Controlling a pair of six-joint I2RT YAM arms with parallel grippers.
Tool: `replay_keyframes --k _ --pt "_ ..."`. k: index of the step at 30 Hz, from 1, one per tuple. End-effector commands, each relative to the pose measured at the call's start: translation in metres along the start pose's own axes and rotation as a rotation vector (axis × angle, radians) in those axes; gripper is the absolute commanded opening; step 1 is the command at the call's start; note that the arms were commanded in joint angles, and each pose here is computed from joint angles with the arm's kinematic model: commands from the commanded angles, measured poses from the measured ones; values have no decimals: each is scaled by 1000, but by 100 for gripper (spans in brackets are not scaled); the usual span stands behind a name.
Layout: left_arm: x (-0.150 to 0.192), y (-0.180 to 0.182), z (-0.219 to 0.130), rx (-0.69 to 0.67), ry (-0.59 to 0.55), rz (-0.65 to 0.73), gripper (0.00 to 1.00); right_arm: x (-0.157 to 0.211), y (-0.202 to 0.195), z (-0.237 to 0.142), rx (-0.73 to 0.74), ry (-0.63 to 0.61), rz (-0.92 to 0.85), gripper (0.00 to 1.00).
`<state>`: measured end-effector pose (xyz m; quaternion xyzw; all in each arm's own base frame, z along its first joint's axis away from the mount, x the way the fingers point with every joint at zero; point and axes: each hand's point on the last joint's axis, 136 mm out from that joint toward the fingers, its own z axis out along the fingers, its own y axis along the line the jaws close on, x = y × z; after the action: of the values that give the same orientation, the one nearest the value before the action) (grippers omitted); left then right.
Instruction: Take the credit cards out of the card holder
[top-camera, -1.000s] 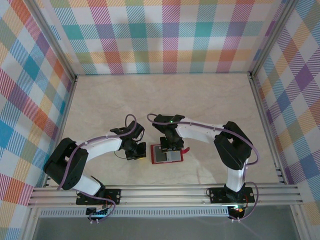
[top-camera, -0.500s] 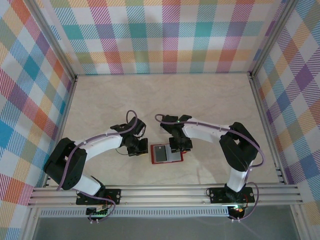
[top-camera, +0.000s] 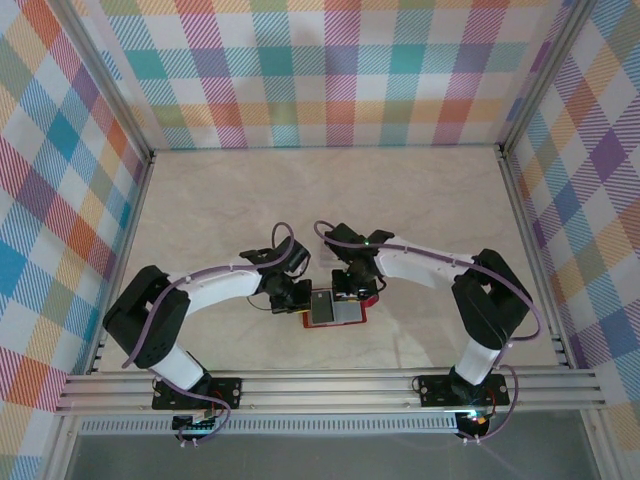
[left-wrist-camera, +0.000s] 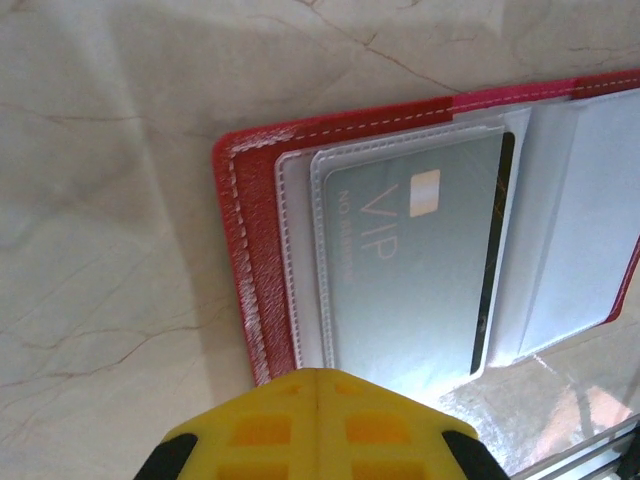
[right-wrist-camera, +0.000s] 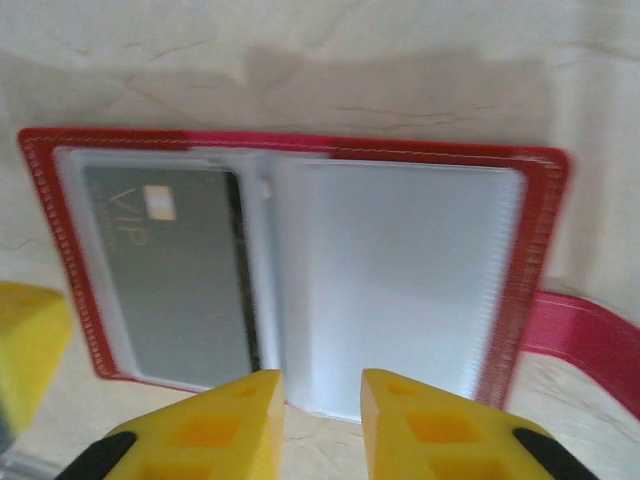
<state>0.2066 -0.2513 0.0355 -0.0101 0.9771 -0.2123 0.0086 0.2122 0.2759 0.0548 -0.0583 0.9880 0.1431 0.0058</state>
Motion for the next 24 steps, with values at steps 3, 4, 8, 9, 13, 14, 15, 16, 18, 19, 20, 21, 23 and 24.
replay_keyframes --k 3,4,8,9,13,14,15,16,18,19,20,21,23,24 --pt "-2 -17 5 61 5 -10 0 2 31 10 -200 43 35 22" --pt "-2 -17 6 62 7 -10 0 2 32 12 -210 50 39 22" --pt "0 -15 11 60 17 -8 0 2 34 19 -227 63 45 21" --pt "0 -13 12 55 20 -10 0 2 34 21 -227 65 48 21" --pt "4 -1 19 6 34 -7 0 1 33 28 -220 75 51 23" --pt "4 1 20 -6 37 -6 0 2 32 30 -217 78 51 23" --pt "5 4 20 -17 41 -5 0 2 31 31 -215 81 51 23" --pt "5 7 22 -28 45 -8 0 2 30 33 -207 83 53 23" --pt "7 9 23 -35 53 -6 0 2 26 37 -190 85 54 24" --pt "7 10 23 -39 52 -7 0 2 24 38 -180 86 56 24" --pt "7 10 23 -41 52 -7 0 2 23 39 -174 85 56 24" --pt "8 12 23 -46 53 -7 0 3 21 40 -163 86 57 24" --pt "9 13 23 -53 52 -4 0 3 15 41 -137 84 58 24" --pt "8 13 23 -56 51 -4 0 3 13 42 -126 82 57 24"
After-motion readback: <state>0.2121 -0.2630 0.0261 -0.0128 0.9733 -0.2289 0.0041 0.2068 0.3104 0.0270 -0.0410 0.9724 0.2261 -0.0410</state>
